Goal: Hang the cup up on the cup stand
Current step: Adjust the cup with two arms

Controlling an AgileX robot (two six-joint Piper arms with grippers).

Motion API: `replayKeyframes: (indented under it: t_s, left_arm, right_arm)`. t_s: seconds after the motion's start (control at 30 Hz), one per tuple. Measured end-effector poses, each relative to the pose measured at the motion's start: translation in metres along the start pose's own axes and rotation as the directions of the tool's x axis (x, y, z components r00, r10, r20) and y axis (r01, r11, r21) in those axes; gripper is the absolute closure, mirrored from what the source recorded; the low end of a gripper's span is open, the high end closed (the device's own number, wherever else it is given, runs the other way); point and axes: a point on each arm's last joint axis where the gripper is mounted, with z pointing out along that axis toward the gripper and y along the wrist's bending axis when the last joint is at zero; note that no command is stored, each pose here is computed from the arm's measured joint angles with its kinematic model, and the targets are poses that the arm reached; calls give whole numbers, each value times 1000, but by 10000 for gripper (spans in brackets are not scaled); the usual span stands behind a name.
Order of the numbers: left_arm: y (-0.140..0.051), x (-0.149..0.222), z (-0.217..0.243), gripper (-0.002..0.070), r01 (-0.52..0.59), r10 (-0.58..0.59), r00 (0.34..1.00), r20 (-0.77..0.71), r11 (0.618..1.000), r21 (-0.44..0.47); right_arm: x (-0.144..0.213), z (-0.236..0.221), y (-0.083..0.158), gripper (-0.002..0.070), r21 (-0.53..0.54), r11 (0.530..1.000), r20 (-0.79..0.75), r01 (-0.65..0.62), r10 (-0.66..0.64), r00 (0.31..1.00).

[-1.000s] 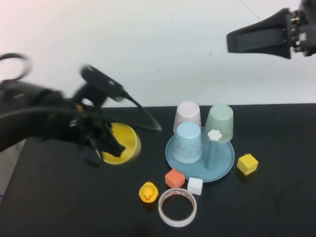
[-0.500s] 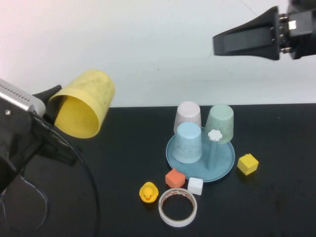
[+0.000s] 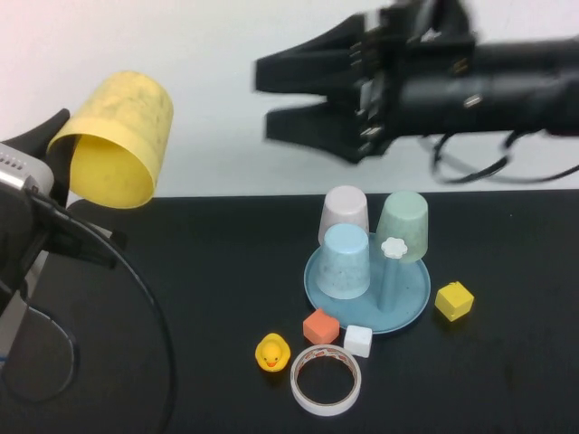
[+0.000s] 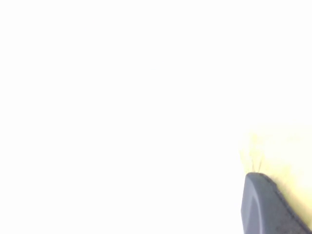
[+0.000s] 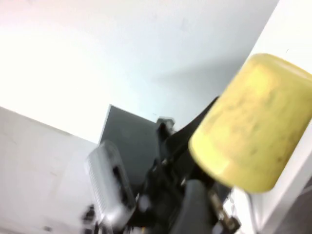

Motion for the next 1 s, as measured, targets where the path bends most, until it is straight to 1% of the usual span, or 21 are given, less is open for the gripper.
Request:
replayKeyframes:
  t_s: [0.1, 0.23, 0.4, 0.67, 1.0]
  left_arm:
    - [-1, -1, 0, 670, -30, 30, 1000, 10, 999, 13]
    - [-2, -1, 0, 670, -42, 41, 999, 14, 999, 17]
    - [-2, -1, 0, 670, -42, 41, 999, 8, 999, 22]
    - [-2, 0, 0, 670, -47, 46, 999, 6, 999, 26]
    - [-3, -1, 0, 670, -60, 59, 998, 10, 998, 31]
  right_arm:
    - [2, 21, -21, 82, 21, 997, -2, -74, 74, 997]
    - [1, 38, -34, 65, 59, 993, 27, -103, 102, 994]
    - [-4, 42, -36, 62, 87, 990, 81, -109, 102, 991]
    - [-7, 43, -39, 61, 115, 986, 127, -123, 108, 986]
    - [0, 55, -45, 59, 121, 977, 116, -178, 164, 980]
